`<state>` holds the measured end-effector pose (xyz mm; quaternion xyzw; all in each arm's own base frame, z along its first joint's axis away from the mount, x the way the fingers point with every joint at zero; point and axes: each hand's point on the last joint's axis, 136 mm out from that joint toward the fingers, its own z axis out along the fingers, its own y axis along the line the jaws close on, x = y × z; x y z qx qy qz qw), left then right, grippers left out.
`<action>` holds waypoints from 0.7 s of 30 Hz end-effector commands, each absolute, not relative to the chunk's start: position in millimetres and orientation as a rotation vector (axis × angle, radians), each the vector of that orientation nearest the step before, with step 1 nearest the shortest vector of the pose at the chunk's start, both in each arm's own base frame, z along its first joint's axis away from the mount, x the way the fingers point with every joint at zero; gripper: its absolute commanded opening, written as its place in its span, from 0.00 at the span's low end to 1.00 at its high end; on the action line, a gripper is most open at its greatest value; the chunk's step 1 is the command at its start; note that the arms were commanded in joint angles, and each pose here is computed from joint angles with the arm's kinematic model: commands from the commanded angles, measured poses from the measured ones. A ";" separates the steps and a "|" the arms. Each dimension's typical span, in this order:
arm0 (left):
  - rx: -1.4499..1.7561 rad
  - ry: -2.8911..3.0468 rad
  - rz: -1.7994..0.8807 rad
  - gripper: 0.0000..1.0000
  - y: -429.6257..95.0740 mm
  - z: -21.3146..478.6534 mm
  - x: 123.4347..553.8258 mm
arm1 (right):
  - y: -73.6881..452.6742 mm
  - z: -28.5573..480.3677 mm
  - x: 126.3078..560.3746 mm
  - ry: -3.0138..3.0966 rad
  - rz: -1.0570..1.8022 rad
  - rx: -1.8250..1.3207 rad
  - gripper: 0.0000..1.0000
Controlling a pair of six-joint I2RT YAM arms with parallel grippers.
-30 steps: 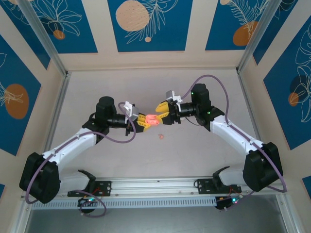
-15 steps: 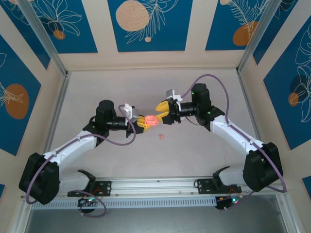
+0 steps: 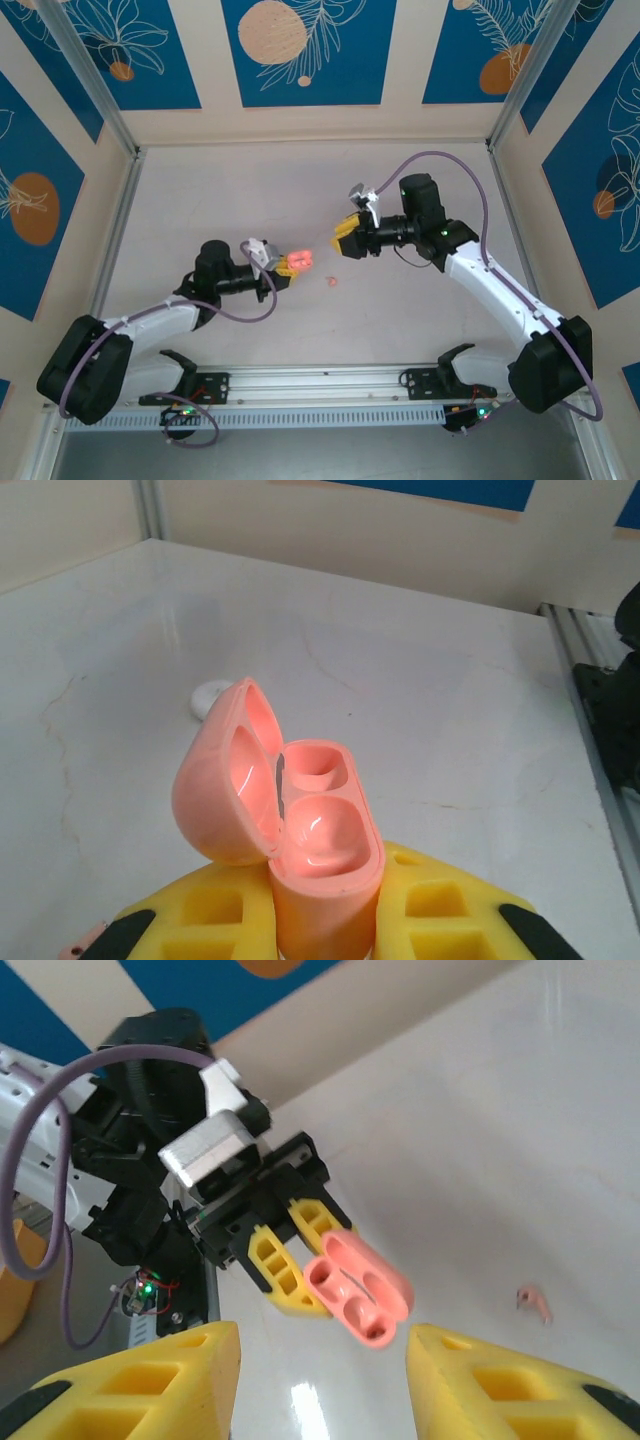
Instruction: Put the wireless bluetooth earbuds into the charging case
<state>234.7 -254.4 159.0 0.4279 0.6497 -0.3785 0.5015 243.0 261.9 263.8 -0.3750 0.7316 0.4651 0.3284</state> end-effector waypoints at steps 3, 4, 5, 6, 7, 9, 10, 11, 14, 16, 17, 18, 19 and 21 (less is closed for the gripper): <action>0.979 1.501 -0.892 0.17 -253.5 163.8 240.4 | 256.4 230.4 244.5 2.231 1.285 -0.787 0.47; 0.977 1.499 -0.895 0.17 -253.3 161.7 239.7 | 257.1 226.8 244.2 2.260 1.298 -0.775 0.47; 0.971 1.497 -0.893 0.17 -252.7 159.3 239.6 | 257.6 221.4 244.9 2.298 1.303 -0.755 0.47; 0.965 1.499 -0.893 0.17 -252.1 156.4 240.0 | 257.8 215.8 245.7 2.339 1.302 -0.731 0.47; 0.964 1.500 -0.895 0.17 -252.4 154.7 239.7 | 257.8 211.7 246.1 2.370 1.302 -0.713 0.47; 0.957 1.512 -0.897 0.17 -251.9 148.2 239.8 | 255.7 199.4 249.7 2.458 1.267 -0.649 0.46; 0.952 1.514 -0.897 0.17 -251.5 146.0 239.8 | 253.9 193.8 251.9 2.501 1.242 -0.614 0.46; 0.942 1.515 -0.895 0.17 -250.7 144.6 240.5 | 251.7 187.6 253.9 2.551 1.214 -0.573 0.46; 0.895 1.519 -0.873 0.16 -246.0 141.3 243.7 | 246.9 174.4 259.2 2.658 1.147 -0.486 0.46; 0.857 1.520 -0.851 0.16 -241.5 140.5 246.8 | 247.8 169.8 262.9 2.694 1.121 -0.470 0.46; 0.839 1.525 -0.842 0.16 -239.7 139.6 248.4 | 249.9 168.1 264.9 2.703 1.111 -0.479 0.46; 0.821 1.531 -0.835 0.16 -237.7 139.5 250.8 | 252.8 167.1 267.3 2.705 1.099 -0.501 0.46; 0.810 1.538 -0.836 0.16 -236.9 139.0 251.9 | 255.1 165.3 269.4 2.709 1.083 -0.525 0.46; 0.772 1.562 -0.836 0.16 -233.3 137.8 256.0 | 260.6 161.8 275.1 2.714 1.044 -0.589 0.46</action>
